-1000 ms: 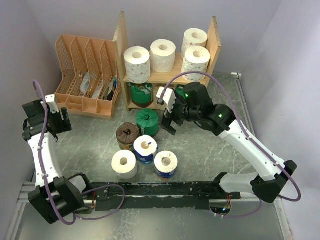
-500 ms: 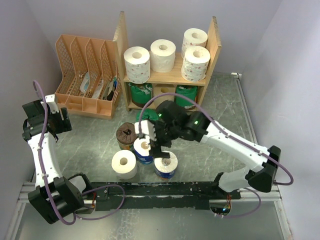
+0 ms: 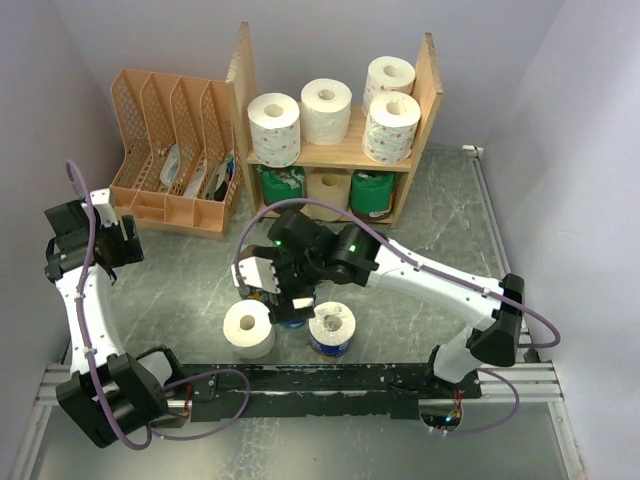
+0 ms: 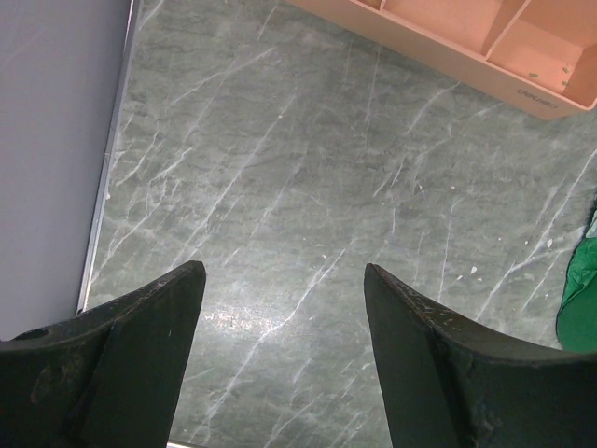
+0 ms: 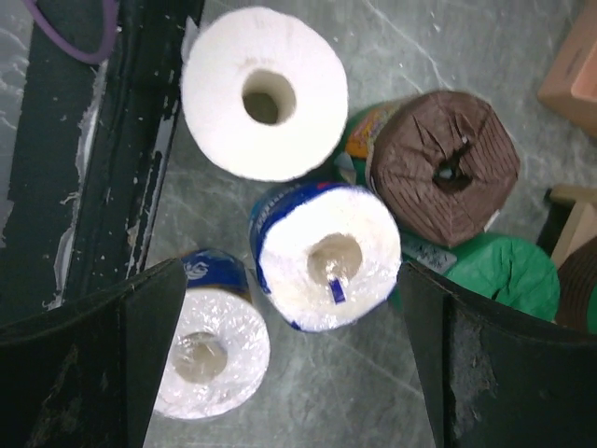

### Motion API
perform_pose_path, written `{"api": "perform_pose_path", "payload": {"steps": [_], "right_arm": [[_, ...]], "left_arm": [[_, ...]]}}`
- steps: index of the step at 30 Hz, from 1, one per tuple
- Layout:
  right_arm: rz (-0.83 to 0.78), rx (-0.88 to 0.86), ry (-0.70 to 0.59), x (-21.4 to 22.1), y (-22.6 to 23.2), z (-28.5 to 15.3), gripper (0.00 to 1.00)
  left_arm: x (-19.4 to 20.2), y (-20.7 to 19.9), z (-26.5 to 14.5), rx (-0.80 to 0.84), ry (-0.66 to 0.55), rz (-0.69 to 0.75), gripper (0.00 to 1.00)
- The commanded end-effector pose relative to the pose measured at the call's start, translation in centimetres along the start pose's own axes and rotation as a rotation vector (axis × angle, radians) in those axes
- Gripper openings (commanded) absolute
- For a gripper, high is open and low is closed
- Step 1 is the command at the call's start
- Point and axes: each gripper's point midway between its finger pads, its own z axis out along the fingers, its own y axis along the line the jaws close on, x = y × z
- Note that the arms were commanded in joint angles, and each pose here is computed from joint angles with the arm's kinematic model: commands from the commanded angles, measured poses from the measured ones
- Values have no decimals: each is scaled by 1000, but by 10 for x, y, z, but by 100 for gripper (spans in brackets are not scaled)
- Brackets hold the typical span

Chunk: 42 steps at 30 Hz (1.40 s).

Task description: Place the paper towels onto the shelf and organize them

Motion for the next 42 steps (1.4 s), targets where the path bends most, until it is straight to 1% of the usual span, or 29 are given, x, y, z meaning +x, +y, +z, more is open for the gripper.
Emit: {"api": "perform_pose_path", "payload": {"steps": [1, 3, 6, 11, 13, 15, 17, 20, 22, 25, 29, 38, 42], "right_arm": [[-86, -83, 40, -11, 22, 10, 97], [-141, -125, 52, -19, 43, 19, 96], [-174, -137, 38, -30, 53, 24, 96], [-167, -186, -71, -56, 65, 28, 95], [-192, -212, -65, -52, 73, 38, 96], [-232, -225, -26, -40, 80, 52, 96], [-264, -218, 6, -31, 79, 65, 96], [-275, -188, 31, -26, 70, 82, 94], [-256, -188, 22, -30, 69, 90, 92], [-251, -215, 8, -34, 72, 98, 91], [-257, -208, 26, -32, 67, 108, 89], [-243, -207, 80, -15, 64, 126, 87], [-242, -200, 87, -12, 58, 127, 87]], "left_arm": [[-3, 1, 0, -3, -21, -5, 81], [-4, 0, -1, -2, -25, -2, 80], [-3, 3, -1, -19, -24, -7, 80], [-5, 13, -4, -71, -26, -29, 81], [-8, 14, -10, -70, -44, -33, 83], [-11, 14, -14, -62, -73, -31, 84], [-12, 14, -16, -65, -88, -31, 84], [-13, 15, -17, -65, -85, -36, 83], [-11, 15, -16, -53, -66, -42, 83], [-11, 15, -17, -33, -69, -46, 82], [-12, 16, -19, -25, -76, -48, 82], [-12, 14, -20, -9, -84, -43, 82], [-12, 14, -20, -6, -86, -41, 82]]}}
